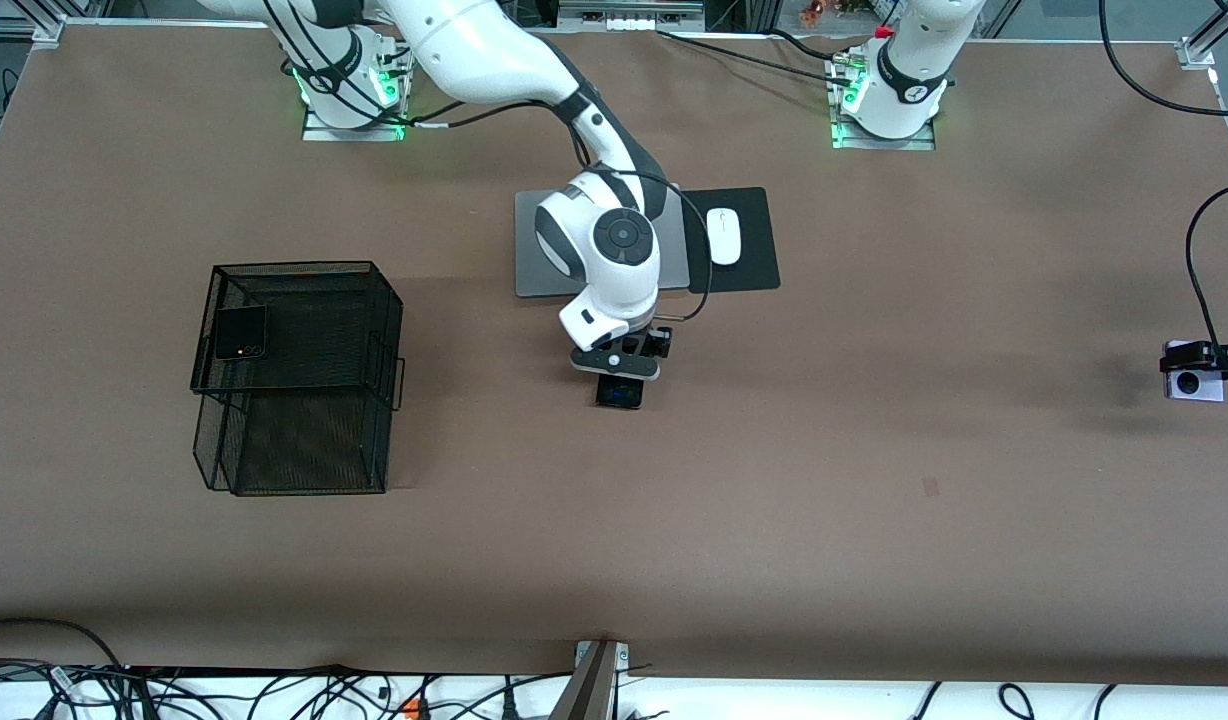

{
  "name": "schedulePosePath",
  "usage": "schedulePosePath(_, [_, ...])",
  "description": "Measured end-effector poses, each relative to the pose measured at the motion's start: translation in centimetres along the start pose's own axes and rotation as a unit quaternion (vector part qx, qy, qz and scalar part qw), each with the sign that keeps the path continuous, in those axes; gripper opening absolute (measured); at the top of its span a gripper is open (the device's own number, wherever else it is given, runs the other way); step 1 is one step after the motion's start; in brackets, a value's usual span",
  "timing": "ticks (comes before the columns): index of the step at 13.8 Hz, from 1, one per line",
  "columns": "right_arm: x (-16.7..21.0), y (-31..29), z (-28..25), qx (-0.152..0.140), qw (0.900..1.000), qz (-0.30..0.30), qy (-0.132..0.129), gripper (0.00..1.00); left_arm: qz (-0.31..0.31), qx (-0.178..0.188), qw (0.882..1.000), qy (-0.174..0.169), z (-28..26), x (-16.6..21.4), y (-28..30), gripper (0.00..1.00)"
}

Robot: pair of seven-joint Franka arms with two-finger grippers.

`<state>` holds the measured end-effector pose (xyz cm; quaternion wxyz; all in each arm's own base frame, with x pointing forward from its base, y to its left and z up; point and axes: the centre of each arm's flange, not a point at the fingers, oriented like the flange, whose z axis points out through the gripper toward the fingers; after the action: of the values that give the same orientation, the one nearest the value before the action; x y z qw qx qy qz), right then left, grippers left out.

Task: Place phones with both arms
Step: 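Lower the tall phone into the basket while the left gripper carries the white phone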

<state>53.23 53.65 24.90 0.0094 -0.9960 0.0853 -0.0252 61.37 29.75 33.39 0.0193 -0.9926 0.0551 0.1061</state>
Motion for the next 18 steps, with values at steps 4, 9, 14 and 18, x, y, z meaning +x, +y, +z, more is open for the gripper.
schedulePosePath(4, [0.7, 0.7, -7.6, 0.002, 1.000, 0.001, -0.016, 0.81, 0.018, 0.009, 1.000, -0.020, -5.9, 2.9, 6.4, 0.85])
schedulePosePath(9, [4.3, 7.1, -17.4, -0.034, 0.998, -0.028, -0.038, 0.81, -0.003, 0.028, 0.999, -0.030, -11.2, 6.1, 23.8, 0.85])
schedulePosePath(14, [10.3, 21.2, -21.2, -0.062, 0.994, -0.048, -0.078, 0.81, 0.009, 0.018, 0.999, -0.027, -8.7, 8.1, 44.9, 0.85])
schedulePosePath(18, [11.9, 34.5, -21.0, -0.052, 0.993, -0.060, -0.088, 0.81, 0.014, -0.043, 0.999, -0.003, -2.9, 9.5, 56.9, 0.85])
